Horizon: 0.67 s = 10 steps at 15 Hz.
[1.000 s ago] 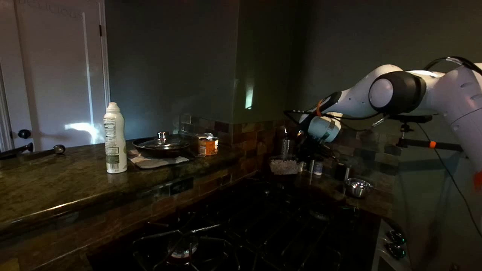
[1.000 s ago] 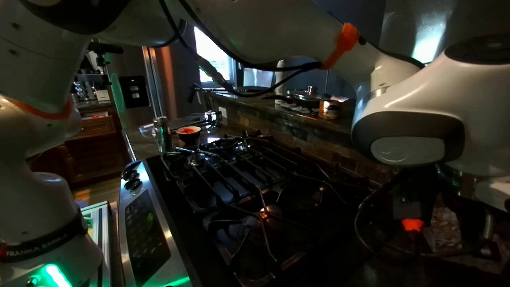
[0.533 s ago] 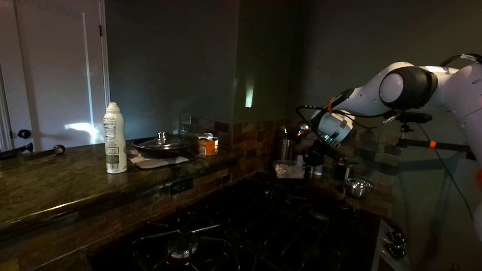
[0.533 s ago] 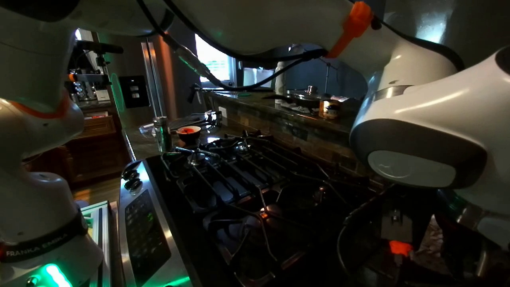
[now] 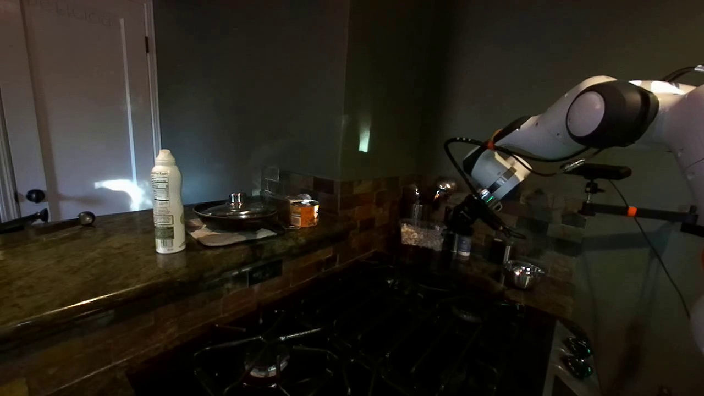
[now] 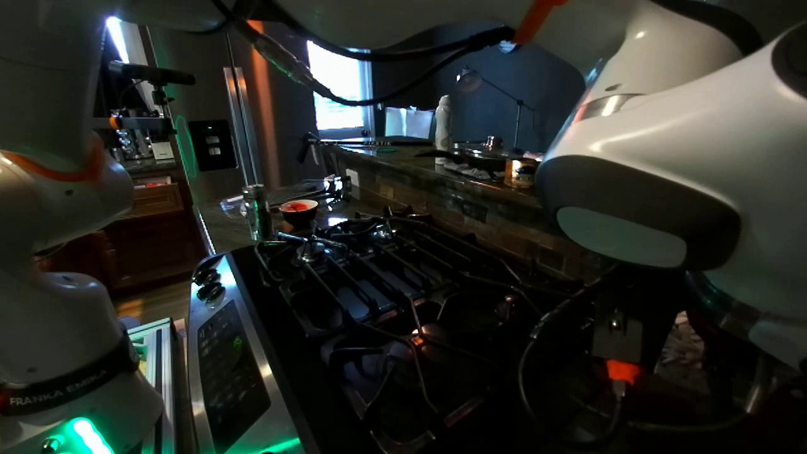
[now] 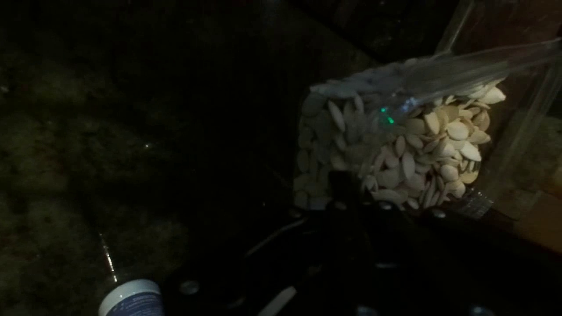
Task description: Pick up the clear lunch box with white contents on the right and put it on the stove
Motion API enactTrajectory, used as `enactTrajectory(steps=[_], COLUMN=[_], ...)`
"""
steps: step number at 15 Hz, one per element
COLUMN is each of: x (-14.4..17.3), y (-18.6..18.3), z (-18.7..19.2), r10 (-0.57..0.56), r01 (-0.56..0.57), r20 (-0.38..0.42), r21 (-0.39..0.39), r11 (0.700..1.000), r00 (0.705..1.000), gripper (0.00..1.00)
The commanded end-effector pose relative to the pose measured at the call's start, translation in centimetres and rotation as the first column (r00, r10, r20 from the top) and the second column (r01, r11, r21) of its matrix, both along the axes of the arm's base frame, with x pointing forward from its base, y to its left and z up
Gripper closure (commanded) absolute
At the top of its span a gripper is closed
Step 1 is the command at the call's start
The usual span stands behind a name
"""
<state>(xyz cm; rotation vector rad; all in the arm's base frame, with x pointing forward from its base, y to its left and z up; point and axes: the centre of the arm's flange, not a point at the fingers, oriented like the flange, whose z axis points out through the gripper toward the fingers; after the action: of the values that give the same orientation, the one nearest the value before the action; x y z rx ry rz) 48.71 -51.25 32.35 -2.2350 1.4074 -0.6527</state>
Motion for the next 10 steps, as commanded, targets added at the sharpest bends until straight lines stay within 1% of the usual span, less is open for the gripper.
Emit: enactTrajectory(steps=[1,3,6,8,10], x=[-3.1,-4.3,-5.1,-5.2,-5.0], y=[3.7,5.3,7.9,9.7,11.6], z=[2.5,3.7,5.3,6.0,6.6], r10=[0.078,0.147,0.236,0.304,0.392], r01=[-0.077,-0.142,-0.226,-0.292,-0.378], r20=[0.041,0.048,0.051,0.037,0.035], r21=[-0.047,-0.088,-0.144,-0.181,-0.202], r11=[0.996,0.986,0.963,0.939,0.904], r00=[0.996,0.988,0.97,0.952,0.919], gripper=[0.99,0.99,0.99,0.99,0.99])
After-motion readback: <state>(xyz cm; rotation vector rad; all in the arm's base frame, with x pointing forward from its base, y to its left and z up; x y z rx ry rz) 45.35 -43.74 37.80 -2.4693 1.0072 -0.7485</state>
